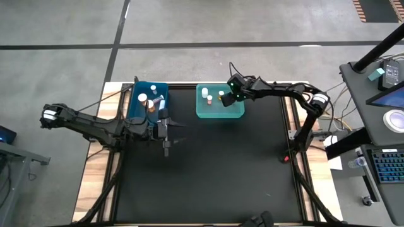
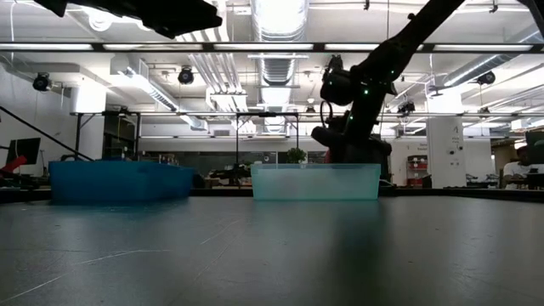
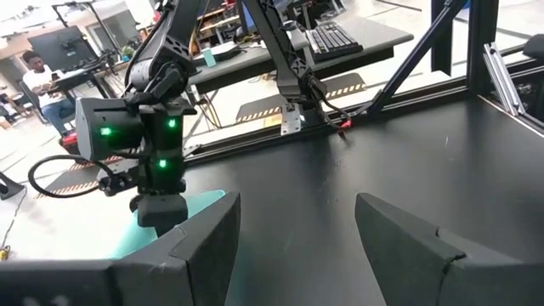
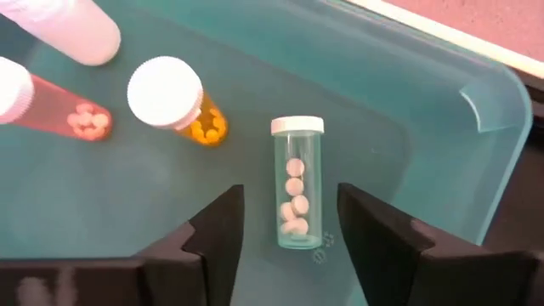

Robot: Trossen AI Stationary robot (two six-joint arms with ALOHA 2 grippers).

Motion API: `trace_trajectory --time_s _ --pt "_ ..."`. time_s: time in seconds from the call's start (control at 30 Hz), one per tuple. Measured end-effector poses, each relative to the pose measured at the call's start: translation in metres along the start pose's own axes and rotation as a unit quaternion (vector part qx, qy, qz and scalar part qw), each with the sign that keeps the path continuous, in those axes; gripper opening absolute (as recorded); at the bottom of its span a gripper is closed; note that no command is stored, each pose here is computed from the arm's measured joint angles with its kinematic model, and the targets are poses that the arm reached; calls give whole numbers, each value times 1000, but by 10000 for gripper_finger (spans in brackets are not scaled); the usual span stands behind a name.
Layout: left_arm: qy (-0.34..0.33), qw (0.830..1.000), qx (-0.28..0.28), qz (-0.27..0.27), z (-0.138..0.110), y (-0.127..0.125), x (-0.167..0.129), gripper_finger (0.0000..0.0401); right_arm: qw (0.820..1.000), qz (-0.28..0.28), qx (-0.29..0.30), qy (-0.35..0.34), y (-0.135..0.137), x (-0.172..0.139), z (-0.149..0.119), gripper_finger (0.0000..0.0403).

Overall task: Pick and place medicine bottles into bin by pill shape (circle, oval)
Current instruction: Return to Home Position

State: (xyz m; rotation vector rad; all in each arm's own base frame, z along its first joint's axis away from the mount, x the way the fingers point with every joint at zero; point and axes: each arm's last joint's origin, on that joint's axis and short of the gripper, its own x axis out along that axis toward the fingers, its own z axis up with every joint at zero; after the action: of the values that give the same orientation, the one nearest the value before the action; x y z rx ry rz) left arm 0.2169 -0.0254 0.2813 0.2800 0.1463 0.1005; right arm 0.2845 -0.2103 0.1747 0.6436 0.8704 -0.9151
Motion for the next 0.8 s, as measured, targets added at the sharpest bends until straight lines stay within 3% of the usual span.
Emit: trace_trajectory --time_s 0.2,0.4,0.6,0.8 --pt "1 1000 13 0 0 0 0 217 999 22 -16 -23 8 -21 5 207" --pt "19 1000 16 -5 -2 2 -8 217 990 69 -104 -62 34 -60 -8 202" --pt "21 1000 14 -5 -2 7 -26 217 959 139 -217 -123 63 -102 -40 187" --pt "0 1000 -5 0 -15 10 -47 217 919 196 -291 -181 63 -129 -84 178"
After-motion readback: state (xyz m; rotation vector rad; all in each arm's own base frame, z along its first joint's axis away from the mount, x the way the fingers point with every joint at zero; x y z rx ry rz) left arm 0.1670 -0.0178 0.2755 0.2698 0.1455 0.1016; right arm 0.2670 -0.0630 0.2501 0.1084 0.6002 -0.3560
